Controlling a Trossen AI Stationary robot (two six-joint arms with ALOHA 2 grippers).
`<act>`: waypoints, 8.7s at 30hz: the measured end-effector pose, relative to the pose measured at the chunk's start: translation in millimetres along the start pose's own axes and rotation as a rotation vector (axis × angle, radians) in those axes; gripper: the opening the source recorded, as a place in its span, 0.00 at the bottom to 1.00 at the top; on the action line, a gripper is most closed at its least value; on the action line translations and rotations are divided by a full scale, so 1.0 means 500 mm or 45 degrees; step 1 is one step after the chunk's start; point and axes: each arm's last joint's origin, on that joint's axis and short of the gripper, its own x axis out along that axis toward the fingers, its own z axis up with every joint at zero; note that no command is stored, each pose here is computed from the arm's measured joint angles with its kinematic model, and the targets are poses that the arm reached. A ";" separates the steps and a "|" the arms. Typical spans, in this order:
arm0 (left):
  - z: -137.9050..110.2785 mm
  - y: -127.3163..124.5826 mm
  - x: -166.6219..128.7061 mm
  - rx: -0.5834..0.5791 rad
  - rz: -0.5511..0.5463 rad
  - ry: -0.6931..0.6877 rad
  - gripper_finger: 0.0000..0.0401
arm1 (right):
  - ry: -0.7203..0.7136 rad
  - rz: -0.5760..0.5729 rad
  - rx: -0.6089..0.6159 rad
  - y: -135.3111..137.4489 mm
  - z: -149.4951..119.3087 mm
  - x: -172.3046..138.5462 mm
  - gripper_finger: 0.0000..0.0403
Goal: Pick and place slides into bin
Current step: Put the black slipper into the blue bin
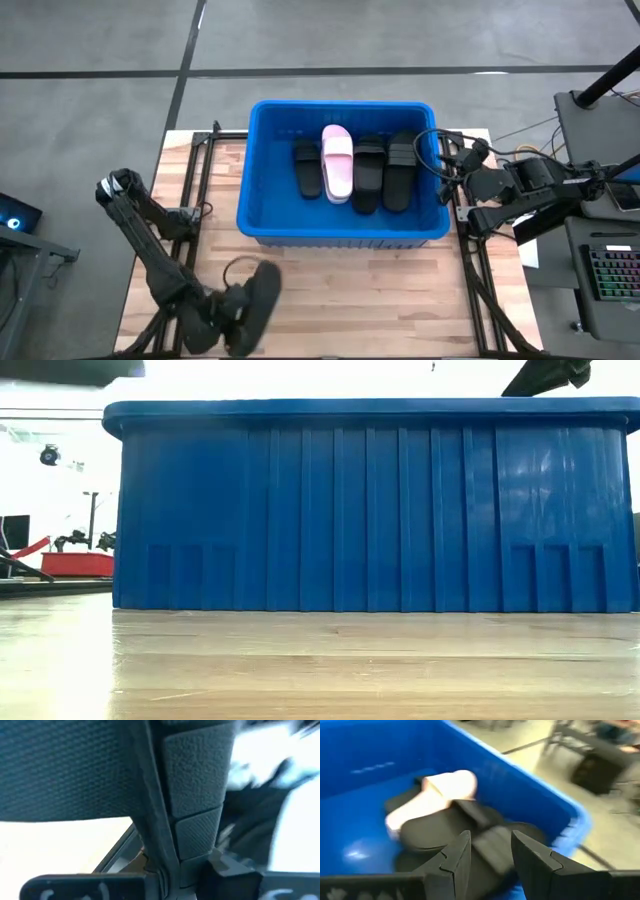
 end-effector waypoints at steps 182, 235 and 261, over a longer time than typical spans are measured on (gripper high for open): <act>0.426 -0.231 -0.269 1.361 0.256 -2.165 0.02 | -1.088 2.251 0.608 0.232 0.273 0.256 0.18; 0.633 -0.079 -0.225 1.149 1.972 -1.288 0.00 | 0.082 0.193 -0.023 0.091 0.247 0.110 0.54; 0.779 0.142 -0.030 0.934 1.836 -0.563 0.00 | 0.141 0.182 -0.123 0.085 0.236 0.105 0.54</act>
